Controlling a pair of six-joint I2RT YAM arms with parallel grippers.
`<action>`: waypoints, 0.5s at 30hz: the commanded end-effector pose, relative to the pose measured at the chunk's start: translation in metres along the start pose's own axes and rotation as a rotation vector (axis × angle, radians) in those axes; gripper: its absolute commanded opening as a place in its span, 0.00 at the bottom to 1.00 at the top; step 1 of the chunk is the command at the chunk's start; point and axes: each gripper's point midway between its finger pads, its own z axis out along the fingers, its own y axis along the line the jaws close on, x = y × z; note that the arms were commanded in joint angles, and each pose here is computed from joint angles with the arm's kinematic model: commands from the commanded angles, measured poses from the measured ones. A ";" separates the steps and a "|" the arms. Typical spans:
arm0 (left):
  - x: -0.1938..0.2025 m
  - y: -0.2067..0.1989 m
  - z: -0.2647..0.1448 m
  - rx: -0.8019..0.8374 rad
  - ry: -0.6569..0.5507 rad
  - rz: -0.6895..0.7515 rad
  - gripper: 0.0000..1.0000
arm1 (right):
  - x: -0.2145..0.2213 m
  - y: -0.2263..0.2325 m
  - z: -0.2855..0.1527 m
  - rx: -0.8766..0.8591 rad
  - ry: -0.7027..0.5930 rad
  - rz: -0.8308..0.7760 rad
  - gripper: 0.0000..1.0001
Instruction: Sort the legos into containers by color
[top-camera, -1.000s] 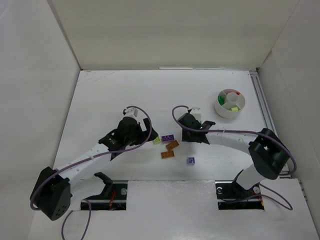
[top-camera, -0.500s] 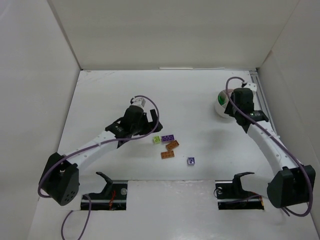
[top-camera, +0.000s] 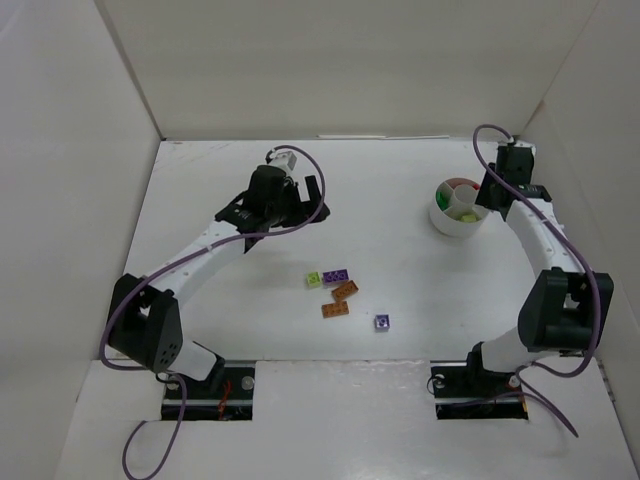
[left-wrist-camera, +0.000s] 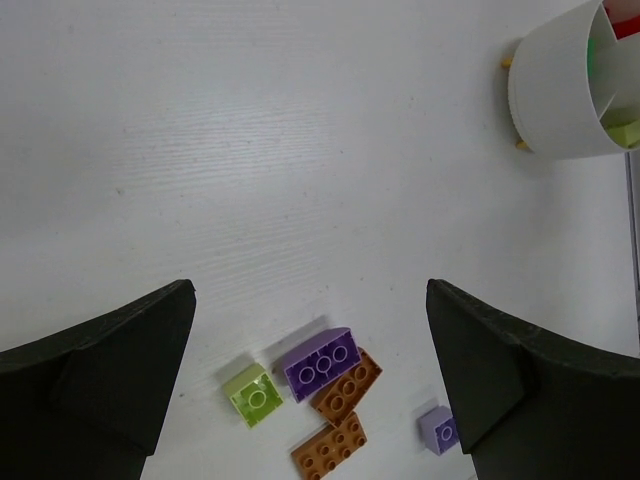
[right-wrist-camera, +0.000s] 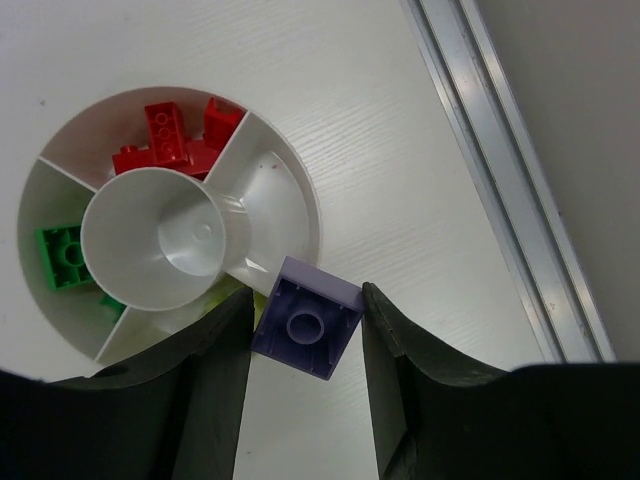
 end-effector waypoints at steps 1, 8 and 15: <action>-0.013 -0.007 -0.008 0.026 -0.009 0.029 0.99 | -0.026 0.004 -0.001 -0.030 -0.055 -0.013 0.32; -0.017 -0.001 -0.008 0.021 -0.014 0.027 0.99 | -0.024 0.003 0.010 -0.021 -0.047 -0.019 0.37; -0.010 0.005 -0.008 0.007 0.009 0.044 0.99 | -0.015 0.005 0.023 -0.016 -0.018 -0.028 0.46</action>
